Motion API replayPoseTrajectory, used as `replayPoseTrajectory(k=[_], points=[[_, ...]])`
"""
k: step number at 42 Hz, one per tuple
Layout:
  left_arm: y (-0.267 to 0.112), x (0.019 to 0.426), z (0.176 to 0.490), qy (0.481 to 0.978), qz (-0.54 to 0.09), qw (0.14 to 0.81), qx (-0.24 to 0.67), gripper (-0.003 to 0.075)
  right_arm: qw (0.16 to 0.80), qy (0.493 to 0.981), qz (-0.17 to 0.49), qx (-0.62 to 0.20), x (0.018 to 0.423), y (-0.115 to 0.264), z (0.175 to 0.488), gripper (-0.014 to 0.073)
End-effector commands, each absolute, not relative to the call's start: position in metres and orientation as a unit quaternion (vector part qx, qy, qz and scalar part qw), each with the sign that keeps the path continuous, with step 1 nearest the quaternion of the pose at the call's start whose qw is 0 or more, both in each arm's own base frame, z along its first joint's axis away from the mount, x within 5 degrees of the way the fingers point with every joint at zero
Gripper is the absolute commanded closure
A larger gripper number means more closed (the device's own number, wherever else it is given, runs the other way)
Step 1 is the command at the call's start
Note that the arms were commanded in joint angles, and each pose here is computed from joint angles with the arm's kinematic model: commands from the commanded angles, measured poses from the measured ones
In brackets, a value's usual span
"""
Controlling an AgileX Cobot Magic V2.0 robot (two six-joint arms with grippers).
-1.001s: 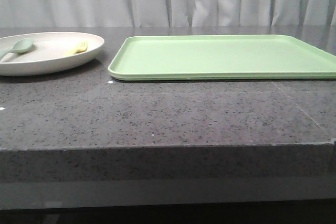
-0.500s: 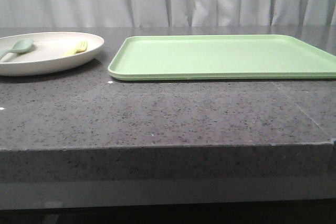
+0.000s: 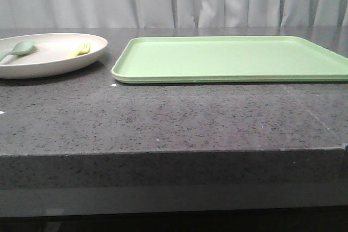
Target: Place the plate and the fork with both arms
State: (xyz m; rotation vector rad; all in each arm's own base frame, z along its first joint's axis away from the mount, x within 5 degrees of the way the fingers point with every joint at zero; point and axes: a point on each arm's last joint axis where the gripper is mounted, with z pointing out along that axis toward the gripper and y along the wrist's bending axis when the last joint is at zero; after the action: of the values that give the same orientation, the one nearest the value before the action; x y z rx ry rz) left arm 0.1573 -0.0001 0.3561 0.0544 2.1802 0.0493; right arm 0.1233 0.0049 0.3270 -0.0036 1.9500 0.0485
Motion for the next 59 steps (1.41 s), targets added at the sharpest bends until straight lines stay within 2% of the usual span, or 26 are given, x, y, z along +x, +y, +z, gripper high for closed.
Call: replayPoseTrajectory(k=[1,9,12,19,23,36,54,59], points=[[0.005,0.181,0.369,0.894,0.056,0.443,0.032,0.0176,0.599,0.8,0.014,-0.006,0.126,0.004,0.344,0.0002],[0.025,0.232,0.365,0.926,0.071,0.37,0.004,0.0176,0.599,0.8,0.014,-0.006,0.126,0.004,0.344,0.0002],[0.035,0.251,0.364,0.935,0.047,0.352,0.003,0.0176,0.599,0.8,0.014,-0.006,0.126,0.004,0.344,0.0002],[0.052,0.289,0.364,0.942,-0.053,0.331,0.017,0.0176,0.599,0.8,0.014,-0.006,0.126,0.004,0.344,0.0002],[0.06,0.31,0.363,0.946,-0.081,0.314,0.024,0.0176,0.599,0.8,0.014,-0.006,0.126,0.004,0.344,0.0002],[0.067,0.368,0.349,0.957,-0.108,0.266,0.05,0.0255,0.599,0.8,0.014,-0.006,0.126,0.004,0.344,0.0002],[0.05,0.423,0.32,0.961,-0.129,0.225,0.093,0.026,0.599,0.8,0.014,-0.006,0.126,0.004,0.344,0.0002],[0.051,0.431,0.31,0.962,-0.131,0.219,0.092,0.0302,0.599,0.8,0.014,-0.006,0.126,0.004,0.344,0.0002]])
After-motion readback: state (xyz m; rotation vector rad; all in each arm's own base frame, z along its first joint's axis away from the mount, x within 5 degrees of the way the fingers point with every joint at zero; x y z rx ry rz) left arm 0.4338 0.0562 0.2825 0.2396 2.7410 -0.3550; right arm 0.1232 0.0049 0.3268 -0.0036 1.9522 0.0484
